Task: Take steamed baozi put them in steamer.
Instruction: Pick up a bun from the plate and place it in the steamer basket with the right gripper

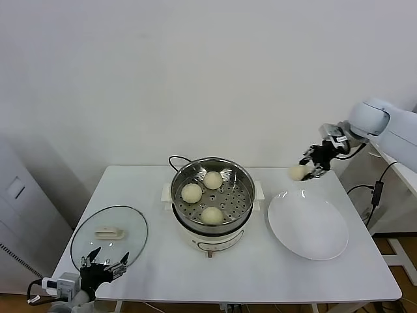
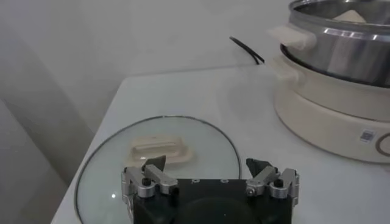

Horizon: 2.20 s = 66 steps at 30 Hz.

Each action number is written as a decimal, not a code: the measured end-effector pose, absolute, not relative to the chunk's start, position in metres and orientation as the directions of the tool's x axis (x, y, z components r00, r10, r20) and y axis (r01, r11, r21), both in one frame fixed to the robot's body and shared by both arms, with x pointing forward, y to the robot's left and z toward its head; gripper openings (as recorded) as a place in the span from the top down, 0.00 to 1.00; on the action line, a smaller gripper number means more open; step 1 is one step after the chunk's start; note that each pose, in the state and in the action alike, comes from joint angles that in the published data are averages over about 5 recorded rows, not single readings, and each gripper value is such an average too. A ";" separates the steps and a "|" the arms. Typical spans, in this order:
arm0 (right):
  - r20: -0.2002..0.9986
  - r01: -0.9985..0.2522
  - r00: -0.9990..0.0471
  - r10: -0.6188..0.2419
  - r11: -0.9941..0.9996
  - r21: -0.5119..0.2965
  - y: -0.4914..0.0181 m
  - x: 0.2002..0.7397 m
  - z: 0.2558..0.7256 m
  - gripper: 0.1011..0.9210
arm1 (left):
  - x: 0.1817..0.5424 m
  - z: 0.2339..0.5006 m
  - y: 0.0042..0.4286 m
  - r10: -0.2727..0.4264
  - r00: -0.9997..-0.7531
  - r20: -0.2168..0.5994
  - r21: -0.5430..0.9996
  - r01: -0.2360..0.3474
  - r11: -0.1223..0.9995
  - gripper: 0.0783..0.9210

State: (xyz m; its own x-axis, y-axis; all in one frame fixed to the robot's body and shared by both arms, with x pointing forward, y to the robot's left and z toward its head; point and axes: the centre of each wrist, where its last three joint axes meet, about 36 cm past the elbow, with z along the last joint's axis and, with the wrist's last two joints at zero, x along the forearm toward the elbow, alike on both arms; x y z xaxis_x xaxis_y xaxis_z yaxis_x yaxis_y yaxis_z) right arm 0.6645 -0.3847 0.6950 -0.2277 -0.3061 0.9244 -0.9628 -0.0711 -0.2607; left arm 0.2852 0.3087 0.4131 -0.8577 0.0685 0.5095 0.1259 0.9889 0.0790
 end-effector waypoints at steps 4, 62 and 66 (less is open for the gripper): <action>0.915 -0.966 -0.220 -0.338 -0.051 -0.252 -0.350 0.661 0.706 0.59 | 0.285 0.413 0.308 0.070 -0.858 0.509 0.080 0.128 0.989 0.12; 0.924 -0.971 -0.208 -0.320 0.178 -0.157 -0.188 0.645 0.610 0.13 | 0.291 0.412 0.308 0.067 -0.863 0.501 0.072 0.119 0.990 0.12; 0.903 -0.962 -0.235 -0.359 0.217 -0.164 -0.202 0.649 0.630 0.12 | 0.290 0.414 0.309 0.063 -0.866 0.497 0.072 0.114 0.991 0.12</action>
State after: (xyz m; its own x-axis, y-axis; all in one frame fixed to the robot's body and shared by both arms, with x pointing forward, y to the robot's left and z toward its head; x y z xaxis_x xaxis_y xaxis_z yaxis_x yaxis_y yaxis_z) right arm 0.6494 -0.2017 0.6301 -0.2346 -0.3595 0.9032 -0.9624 0.2169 -0.1636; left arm 0.2897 0.3086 0.4135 -0.8656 0.0632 0.4968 0.1135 0.9909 0.0717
